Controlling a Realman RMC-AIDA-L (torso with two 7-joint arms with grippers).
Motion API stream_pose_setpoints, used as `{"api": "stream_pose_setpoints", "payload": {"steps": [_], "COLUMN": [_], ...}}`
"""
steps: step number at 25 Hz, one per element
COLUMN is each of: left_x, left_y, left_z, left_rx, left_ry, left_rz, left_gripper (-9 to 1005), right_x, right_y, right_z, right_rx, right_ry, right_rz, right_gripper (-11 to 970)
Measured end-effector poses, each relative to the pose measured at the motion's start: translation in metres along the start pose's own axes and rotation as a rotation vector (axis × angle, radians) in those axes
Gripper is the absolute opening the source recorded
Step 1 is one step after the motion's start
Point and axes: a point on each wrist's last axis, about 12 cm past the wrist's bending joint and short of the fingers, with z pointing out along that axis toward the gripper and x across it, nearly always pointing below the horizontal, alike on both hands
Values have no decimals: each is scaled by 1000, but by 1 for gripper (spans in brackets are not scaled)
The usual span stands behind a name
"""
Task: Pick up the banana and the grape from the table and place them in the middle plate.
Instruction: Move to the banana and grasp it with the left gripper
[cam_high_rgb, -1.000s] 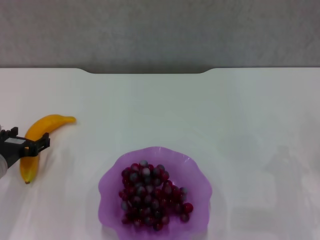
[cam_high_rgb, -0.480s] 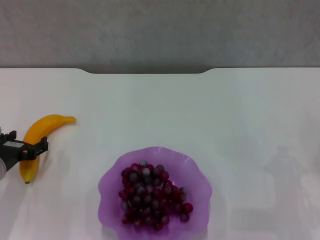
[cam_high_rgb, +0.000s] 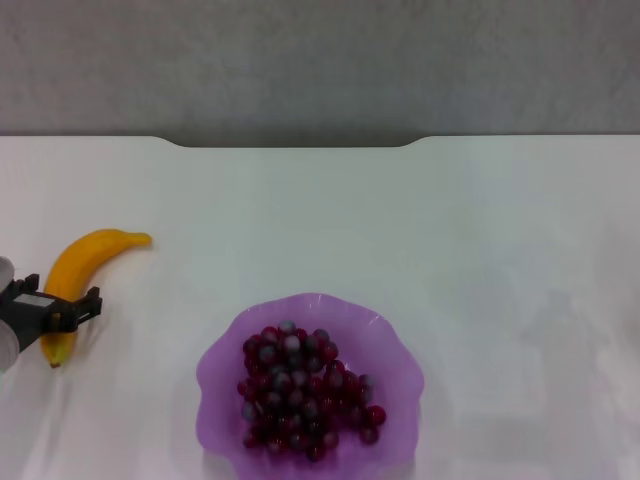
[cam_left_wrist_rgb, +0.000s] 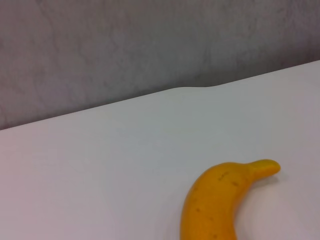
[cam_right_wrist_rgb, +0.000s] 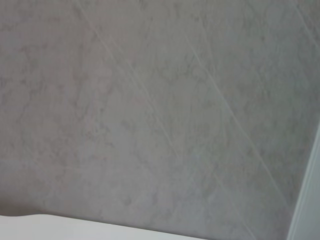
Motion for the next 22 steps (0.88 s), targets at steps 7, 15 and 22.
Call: {"api": "stream_pose_setpoints", "payload": {"steps": [7,15,22], "left_x": [0,3,3], "left_y": [-1,-2,-2], "left_z": [0,0,1], "left_rx": [2,2,2], "left_ry": [1,12,14], "left_rz": [7,5,14], "left_gripper": [892,847,797], "right_x": [0,2,1], "right_y": [0,-2,-1], "right_z": [0,-2,-3], "right_rx": [1,11,18], "right_ry": [0,1,-16], "right_rz": [1,6,8], "right_gripper": [-2,-2,-2]}}
